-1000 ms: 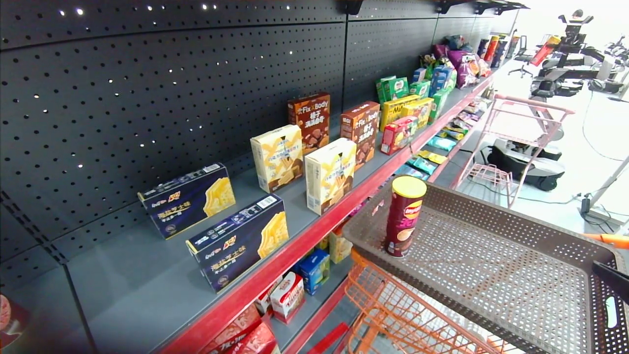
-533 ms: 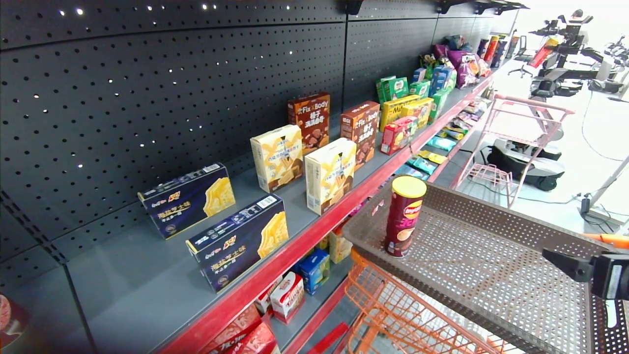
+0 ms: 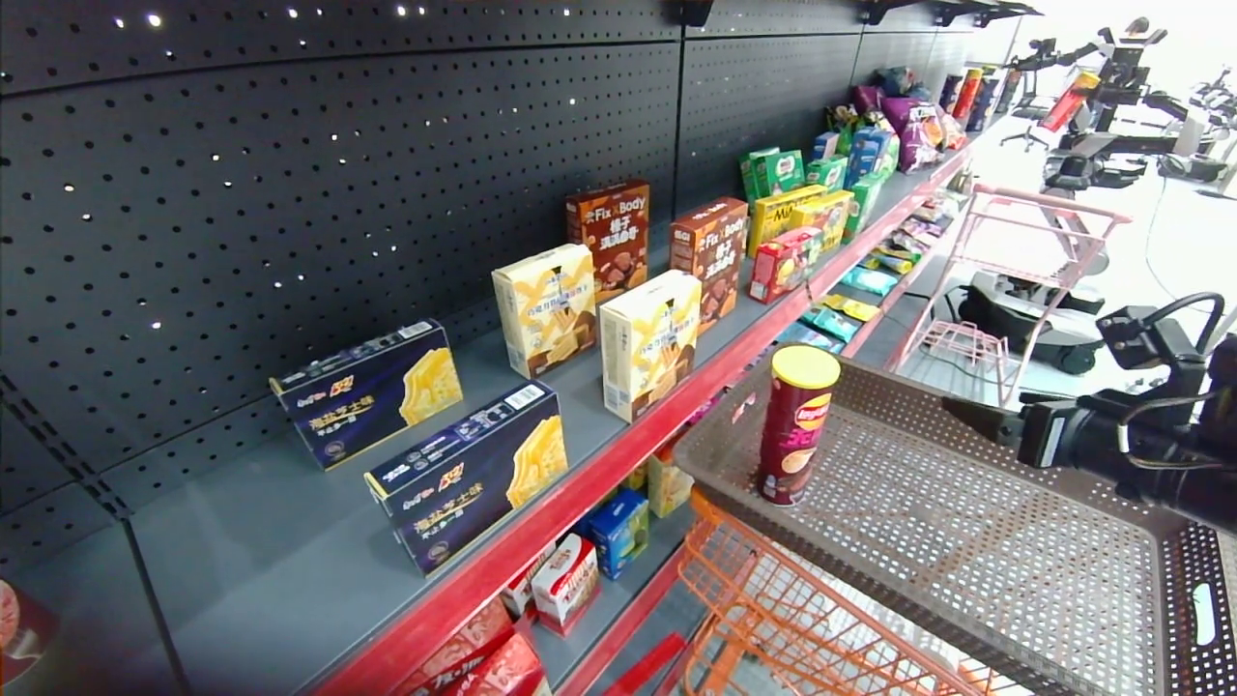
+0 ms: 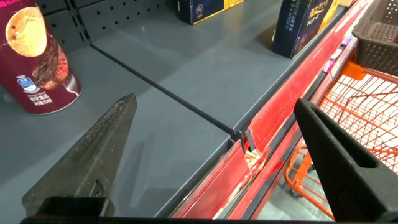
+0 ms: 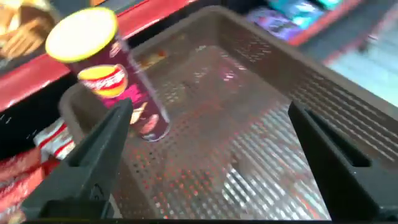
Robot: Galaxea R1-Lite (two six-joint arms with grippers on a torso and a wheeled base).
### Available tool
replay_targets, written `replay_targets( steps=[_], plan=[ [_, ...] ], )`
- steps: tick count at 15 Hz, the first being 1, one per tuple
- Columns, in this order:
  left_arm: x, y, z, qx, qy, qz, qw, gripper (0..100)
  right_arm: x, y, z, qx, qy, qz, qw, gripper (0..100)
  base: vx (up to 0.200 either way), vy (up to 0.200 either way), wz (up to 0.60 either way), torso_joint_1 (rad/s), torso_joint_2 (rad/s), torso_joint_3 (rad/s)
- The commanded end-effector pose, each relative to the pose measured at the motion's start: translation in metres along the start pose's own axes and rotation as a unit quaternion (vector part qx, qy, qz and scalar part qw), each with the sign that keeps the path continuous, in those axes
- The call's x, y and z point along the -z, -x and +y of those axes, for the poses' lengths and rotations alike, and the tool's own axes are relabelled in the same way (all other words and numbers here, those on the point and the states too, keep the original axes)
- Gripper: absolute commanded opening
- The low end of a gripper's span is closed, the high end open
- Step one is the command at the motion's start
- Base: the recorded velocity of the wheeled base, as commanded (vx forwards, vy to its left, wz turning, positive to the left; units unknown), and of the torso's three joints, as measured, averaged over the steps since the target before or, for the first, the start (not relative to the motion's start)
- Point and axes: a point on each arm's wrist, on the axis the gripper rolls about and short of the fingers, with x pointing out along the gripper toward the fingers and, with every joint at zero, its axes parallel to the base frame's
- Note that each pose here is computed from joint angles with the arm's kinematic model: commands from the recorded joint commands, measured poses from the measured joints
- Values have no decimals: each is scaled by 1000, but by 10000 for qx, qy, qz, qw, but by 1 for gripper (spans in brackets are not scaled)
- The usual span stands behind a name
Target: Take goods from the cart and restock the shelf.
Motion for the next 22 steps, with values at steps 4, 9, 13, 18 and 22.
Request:
replay_targets(
  steps=[4,9,13,18,22],
  plan=[
    [0,0,0,-1,0,5,10000,100,36,-43,2,-895,299,170,9954,100,0,0,0,0,0,0],
    [0,0,0,-1,0,5,10000,100,65,-27,26,-1791,205,524,9822,100,0,0,0,0,0,0],
    [0,0,0,-1,0,5,10000,100,70,-33,29,-2474,316,152,9683,100,0,0,0,0,0,0],
    [0,0,0,-1,0,5,10000,100,81,-44,28,-2585,334,216,9652,100,0,0,0,0,0,0],
    [0,0,0,-1,0,5,10000,100,87,-64,26,-2325,422,189,9715,100,0,0,0,0,0,0]
  ],
)
